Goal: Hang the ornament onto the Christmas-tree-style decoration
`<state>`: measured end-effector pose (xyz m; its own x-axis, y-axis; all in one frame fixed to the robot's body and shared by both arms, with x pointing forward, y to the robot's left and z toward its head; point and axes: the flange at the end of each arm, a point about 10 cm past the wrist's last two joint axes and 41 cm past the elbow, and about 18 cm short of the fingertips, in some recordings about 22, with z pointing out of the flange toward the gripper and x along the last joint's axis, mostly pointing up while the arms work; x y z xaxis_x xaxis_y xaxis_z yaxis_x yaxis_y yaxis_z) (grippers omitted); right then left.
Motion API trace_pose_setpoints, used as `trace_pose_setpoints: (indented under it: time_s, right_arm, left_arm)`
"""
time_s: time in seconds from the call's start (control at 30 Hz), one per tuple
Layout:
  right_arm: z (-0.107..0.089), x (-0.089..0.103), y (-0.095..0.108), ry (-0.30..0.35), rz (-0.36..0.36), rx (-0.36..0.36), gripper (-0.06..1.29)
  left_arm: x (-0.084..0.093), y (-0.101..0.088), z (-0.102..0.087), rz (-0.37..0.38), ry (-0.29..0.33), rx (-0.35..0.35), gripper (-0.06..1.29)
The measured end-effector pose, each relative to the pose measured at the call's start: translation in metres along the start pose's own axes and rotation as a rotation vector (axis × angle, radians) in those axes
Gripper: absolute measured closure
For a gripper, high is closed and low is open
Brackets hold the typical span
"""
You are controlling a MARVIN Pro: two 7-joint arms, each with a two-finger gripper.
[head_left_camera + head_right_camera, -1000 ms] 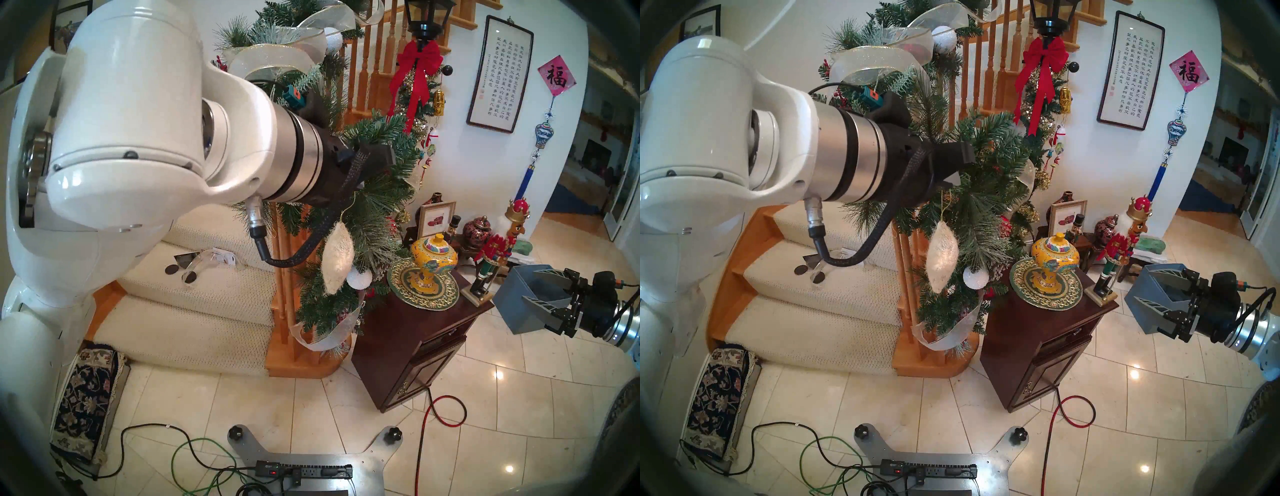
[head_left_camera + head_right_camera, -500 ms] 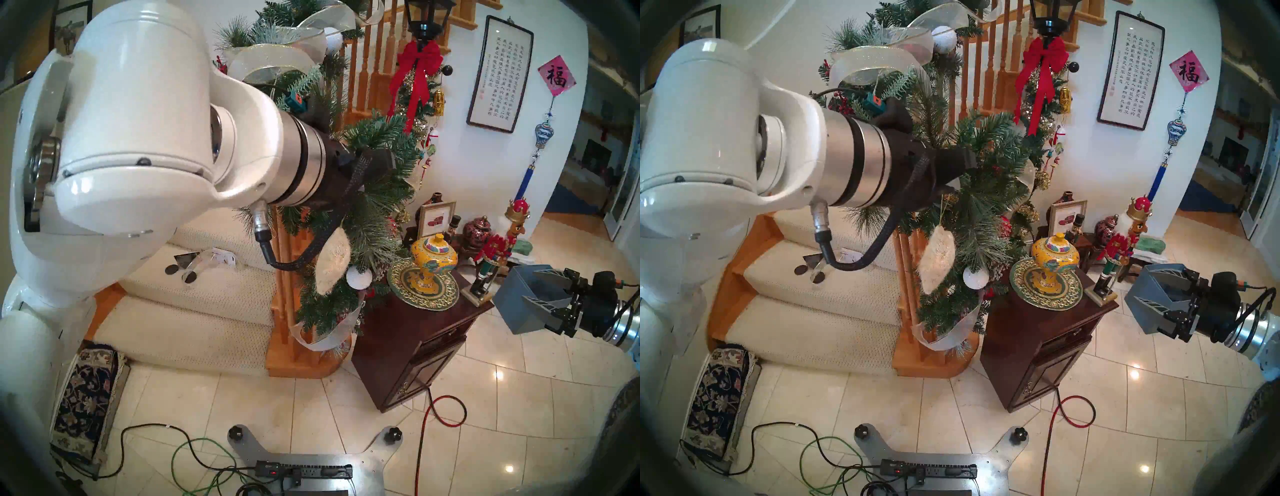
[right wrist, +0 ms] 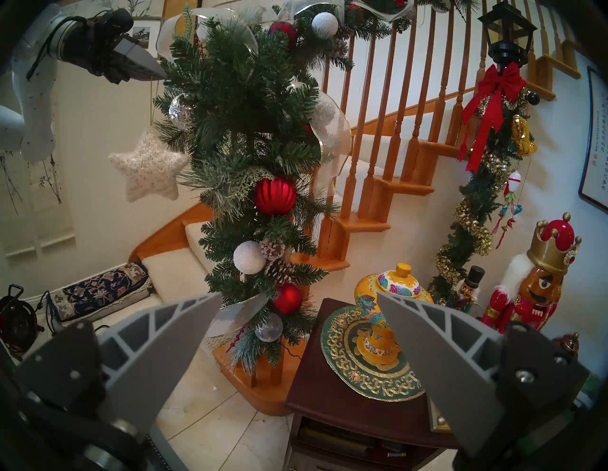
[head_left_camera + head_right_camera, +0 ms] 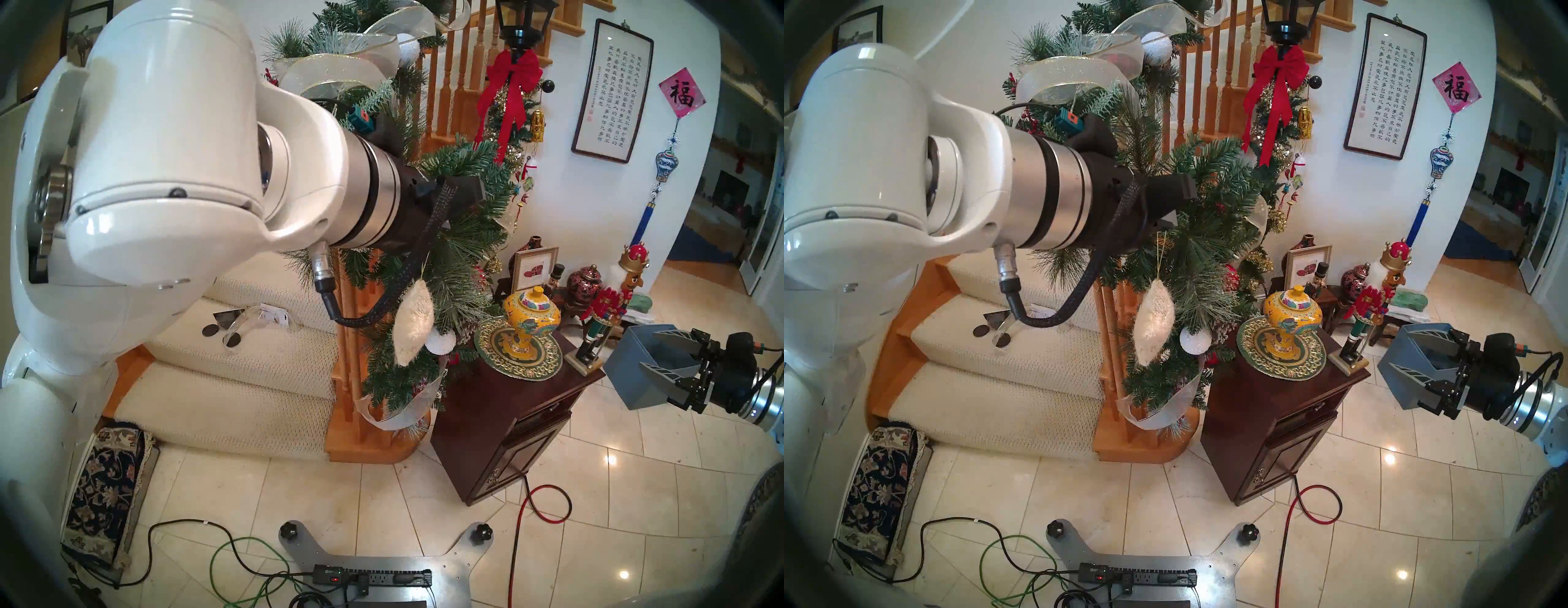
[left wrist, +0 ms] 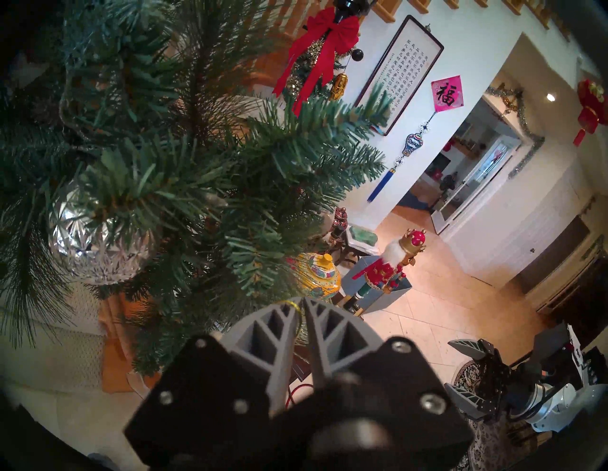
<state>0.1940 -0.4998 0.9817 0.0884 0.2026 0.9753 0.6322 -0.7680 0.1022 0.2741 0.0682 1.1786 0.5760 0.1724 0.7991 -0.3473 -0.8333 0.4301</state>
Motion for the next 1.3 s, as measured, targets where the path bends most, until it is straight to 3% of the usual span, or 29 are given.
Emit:
trace_pose_setpoints:
  time_s: [0.2,0.43,0.67,0.77,0.83,0.87,1.3]
  right_arm:
    - [0.0000,0.0000,0.0000,0.000,0.000,0.001,0.01]
    - [0.0000,-0.0001,-0.0001,-0.001,-0.001,0.002,0.01]
    - [0.0000,-0.0001,-0.0002,-0.001,-0.001,0.002,0.01]
    - [0.0000,-0.0001,-0.0002,-0.001,-0.001,0.002,0.01]
    - [0.0000,-0.0001,-0.0002,-0.001,-0.001,0.002,0.01]
    - [0.0000,-0.0001,-0.0002,-0.001,-0.001,0.003,0.01]
    - [0.0000,-0.0002,-0.0003,-0.002,-0.002,0.003,0.01]
  left_arm:
    - [0.0004,0.0006,-0.0002,-0.005,0.004,0.000,1.04]
    - [0.0009,0.0010,-0.0005,-0.010,0.008,0.001,0.88]
    - [0.0015,0.0012,-0.0007,-0.014,0.012,0.001,0.90]
    - [0.0017,0.0010,-0.0008,-0.017,0.014,0.002,0.96]
    - [0.0019,0.0009,-0.0009,-0.019,0.015,0.004,1.09]
    - [0.0020,0.0008,-0.0009,-0.020,0.016,0.004,1.25]
    - [0.0025,0.0000,-0.0008,-0.027,0.022,0.011,1.25]
